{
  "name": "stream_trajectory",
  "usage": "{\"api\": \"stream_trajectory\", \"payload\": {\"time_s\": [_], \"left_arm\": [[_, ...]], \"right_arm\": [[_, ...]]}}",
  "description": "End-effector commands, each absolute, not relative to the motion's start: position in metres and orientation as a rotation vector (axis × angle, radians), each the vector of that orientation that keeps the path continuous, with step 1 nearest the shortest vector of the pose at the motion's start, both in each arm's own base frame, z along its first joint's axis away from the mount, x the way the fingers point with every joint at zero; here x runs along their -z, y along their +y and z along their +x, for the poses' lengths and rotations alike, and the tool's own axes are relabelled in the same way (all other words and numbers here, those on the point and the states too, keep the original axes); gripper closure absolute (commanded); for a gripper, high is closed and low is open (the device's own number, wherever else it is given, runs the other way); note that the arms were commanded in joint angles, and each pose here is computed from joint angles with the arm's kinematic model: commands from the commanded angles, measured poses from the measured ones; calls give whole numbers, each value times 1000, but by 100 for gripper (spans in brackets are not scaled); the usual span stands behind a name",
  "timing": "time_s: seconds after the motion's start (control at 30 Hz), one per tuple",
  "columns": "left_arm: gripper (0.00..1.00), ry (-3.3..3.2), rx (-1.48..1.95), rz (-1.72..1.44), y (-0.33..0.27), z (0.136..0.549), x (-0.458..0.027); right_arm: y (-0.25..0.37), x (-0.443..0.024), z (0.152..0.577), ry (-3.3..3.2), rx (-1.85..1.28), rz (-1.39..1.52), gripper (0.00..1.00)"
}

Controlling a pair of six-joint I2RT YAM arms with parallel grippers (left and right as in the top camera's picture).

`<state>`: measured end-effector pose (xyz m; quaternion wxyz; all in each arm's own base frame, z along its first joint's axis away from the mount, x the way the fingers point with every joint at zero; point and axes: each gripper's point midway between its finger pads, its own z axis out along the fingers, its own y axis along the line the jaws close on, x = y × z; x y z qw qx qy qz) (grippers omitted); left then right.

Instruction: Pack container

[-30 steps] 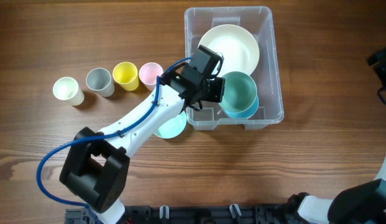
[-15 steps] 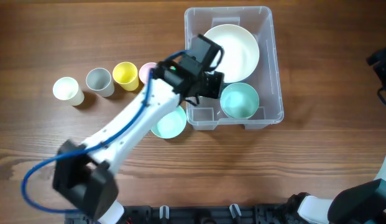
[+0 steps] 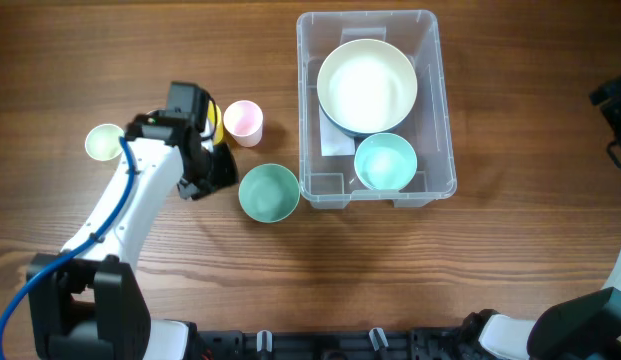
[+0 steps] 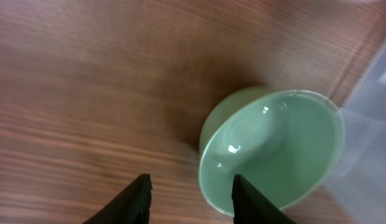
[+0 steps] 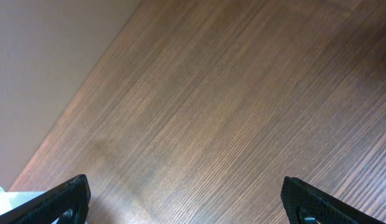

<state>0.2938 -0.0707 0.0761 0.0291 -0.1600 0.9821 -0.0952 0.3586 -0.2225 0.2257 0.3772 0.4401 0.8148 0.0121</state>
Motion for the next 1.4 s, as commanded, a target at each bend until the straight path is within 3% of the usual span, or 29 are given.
{"api": "stream_trajectory", "payload": {"time_s": [0.0, 0.13, 0.33, 0.43, 0.6, 0.67, 0.8, 0.87, 0.97, 1.07, 1.27, 1.37], "left_arm": [[56, 3045, 380, -495, -87, 278, -42], [60, 3035, 389, -475, -93, 273, -26], [96, 3035, 375, -457, -95, 272, -26], [96, 3049, 366, -476, -92, 269, -32], [96, 2992, 323, -465, -83, 277, -98], [96, 2866, 375, -376, -90, 293, -161], [96, 2585, 497, -123, -134, 327, -254], [96, 2480, 571, -4, -170, 339, -274], [96, 2461, 643, 131, -226, 347, -262], [96, 2556, 648, 235, -274, 346, -213], [96, 2715, 594, 301, -304, 340, -142], [87, 2735, 585, 320, -311, 338, -130]], "right_arm": [[-222, -226, 361, 2076, -44, 1133, 0], [-221, -226, 361, 2077, -45, 1132, 0], [-221, -226, 361, 2077, -44, 1132, 0], [-221, -226, 361, 2077, -44, 1132, 0], [-221, -226, 361, 2077, -45, 1132, 0], [-221, -226, 361, 2077, -44, 1132, 0], [-221, -226, 361, 2077, -45, 1132, 0], [-221, -226, 361, 2077, -45, 1132, 0], [-221, -226, 361, 2077, -44, 1132, 0], [-221, -226, 361, 2077, -44, 1132, 0], [-221, -226, 361, 2077, -44, 1132, 0], [-221, -226, 361, 2077, -45, 1132, 0]]}}
